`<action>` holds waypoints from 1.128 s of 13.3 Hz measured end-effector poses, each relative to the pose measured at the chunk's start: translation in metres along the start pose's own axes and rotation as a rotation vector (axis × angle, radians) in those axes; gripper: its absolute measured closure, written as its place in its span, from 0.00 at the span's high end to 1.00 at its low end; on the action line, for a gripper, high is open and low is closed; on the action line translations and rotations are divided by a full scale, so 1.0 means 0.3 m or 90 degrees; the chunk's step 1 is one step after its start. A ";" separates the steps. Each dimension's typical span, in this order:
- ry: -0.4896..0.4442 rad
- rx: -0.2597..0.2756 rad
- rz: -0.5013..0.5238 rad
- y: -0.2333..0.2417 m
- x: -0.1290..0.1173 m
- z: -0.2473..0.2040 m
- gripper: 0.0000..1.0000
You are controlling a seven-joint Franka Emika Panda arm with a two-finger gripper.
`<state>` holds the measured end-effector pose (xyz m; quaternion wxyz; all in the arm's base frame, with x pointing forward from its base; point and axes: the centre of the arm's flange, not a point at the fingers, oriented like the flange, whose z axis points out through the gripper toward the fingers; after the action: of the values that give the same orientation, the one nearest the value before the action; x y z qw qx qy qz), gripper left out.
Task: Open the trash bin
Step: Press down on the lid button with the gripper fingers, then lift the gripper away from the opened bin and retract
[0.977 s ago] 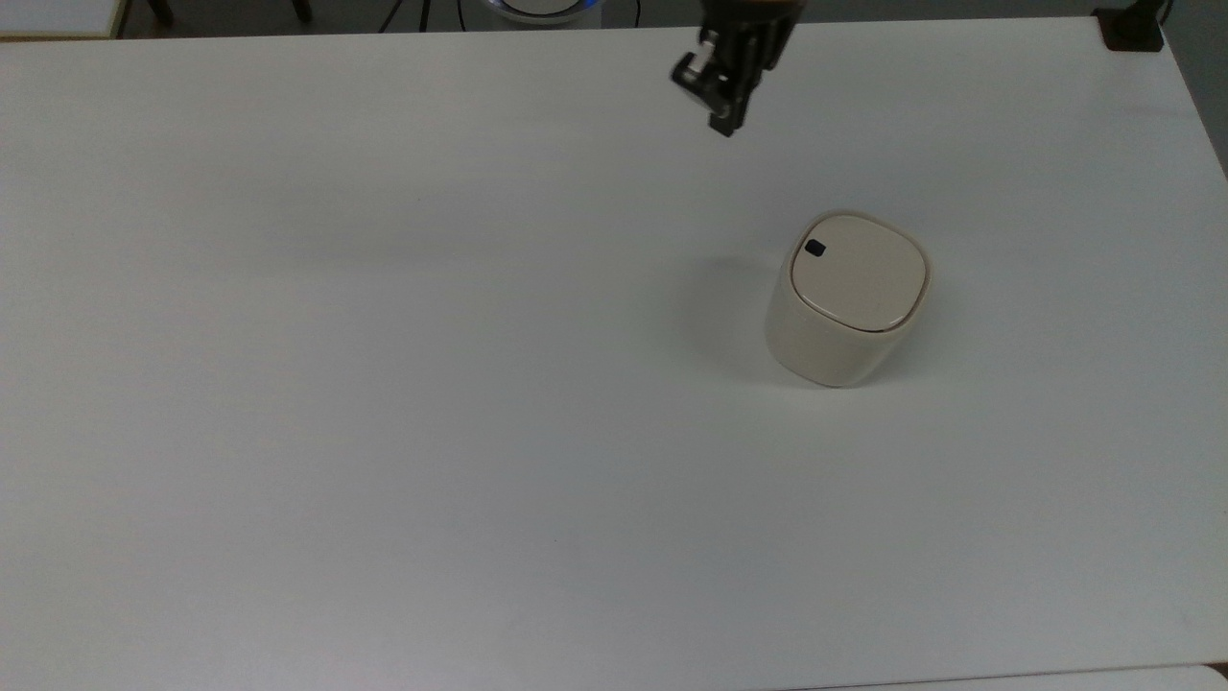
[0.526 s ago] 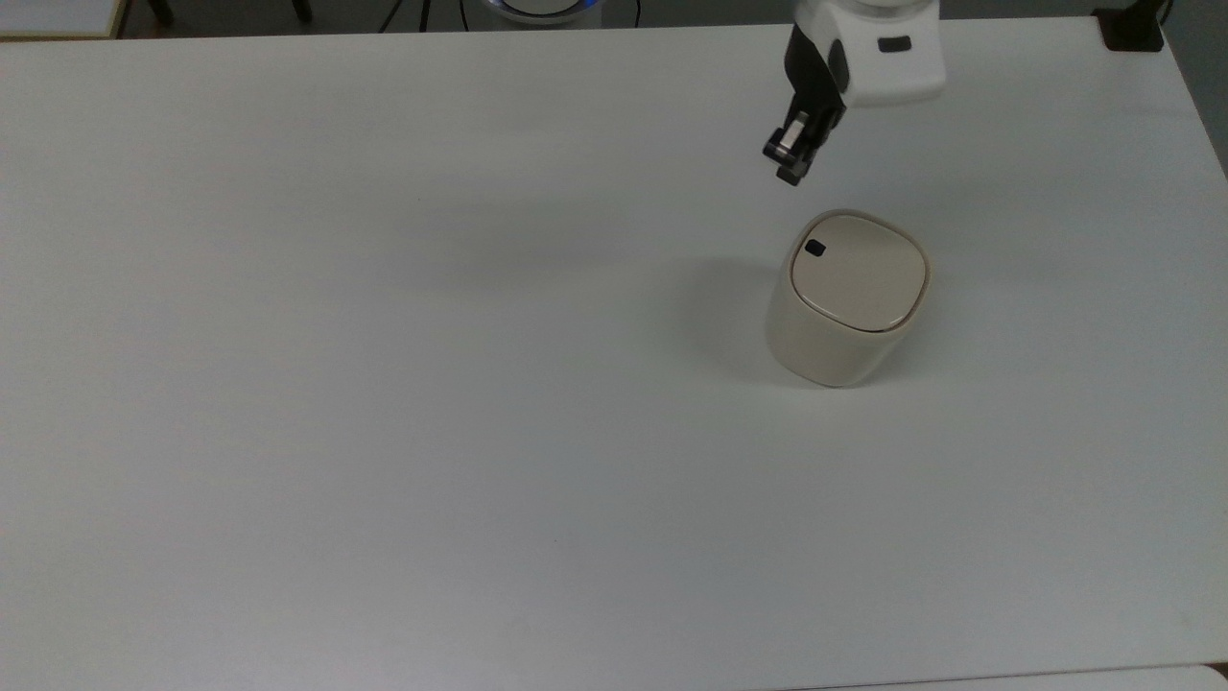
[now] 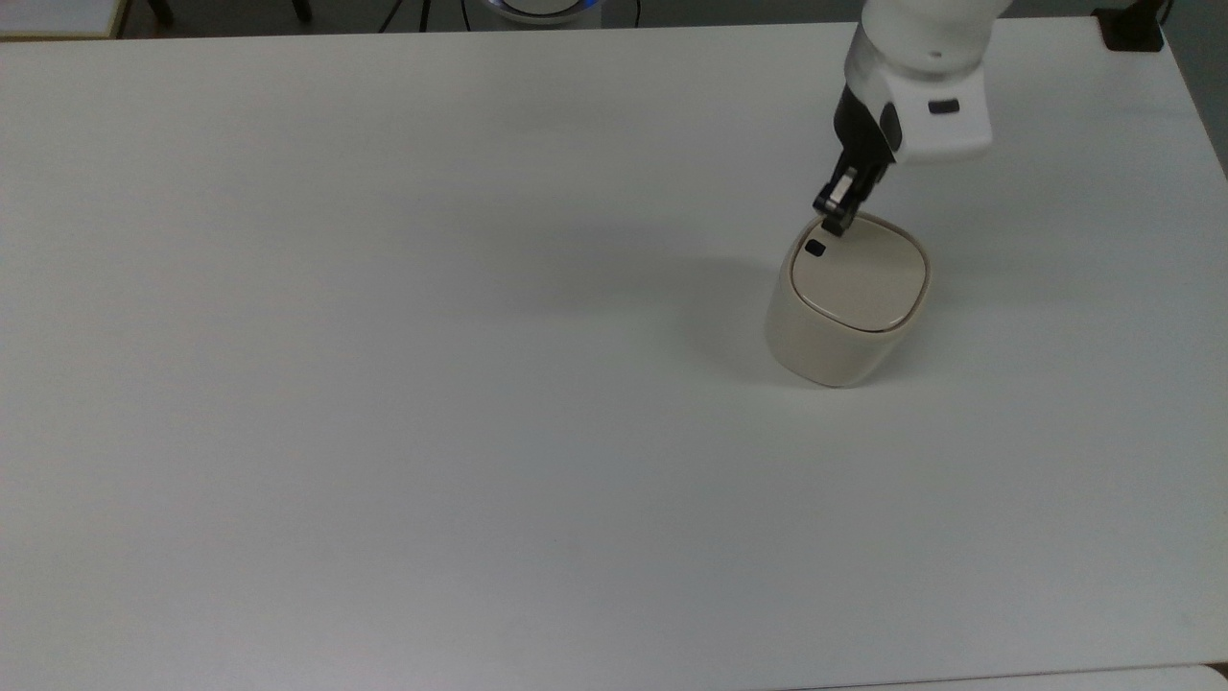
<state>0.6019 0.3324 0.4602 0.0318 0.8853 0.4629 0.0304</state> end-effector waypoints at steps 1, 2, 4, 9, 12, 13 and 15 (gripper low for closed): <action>0.007 -0.006 0.005 0.000 0.021 0.043 0.11; 0.014 -0.013 0.008 0.004 0.042 0.072 0.10; 0.017 -0.015 0.004 -0.007 0.058 0.073 0.11; 0.033 -0.022 0.008 -0.004 0.063 0.008 0.11; 0.016 -0.011 0.054 0.021 -0.021 -0.146 0.15; 0.008 -0.007 0.079 0.034 -0.050 -0.177 0.21; -0.024 0.007 0.145 0.090 -0.130 -0.215 0.41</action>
<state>0.5964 0.2867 0.5257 0.0317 0.9327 0.3589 0.0146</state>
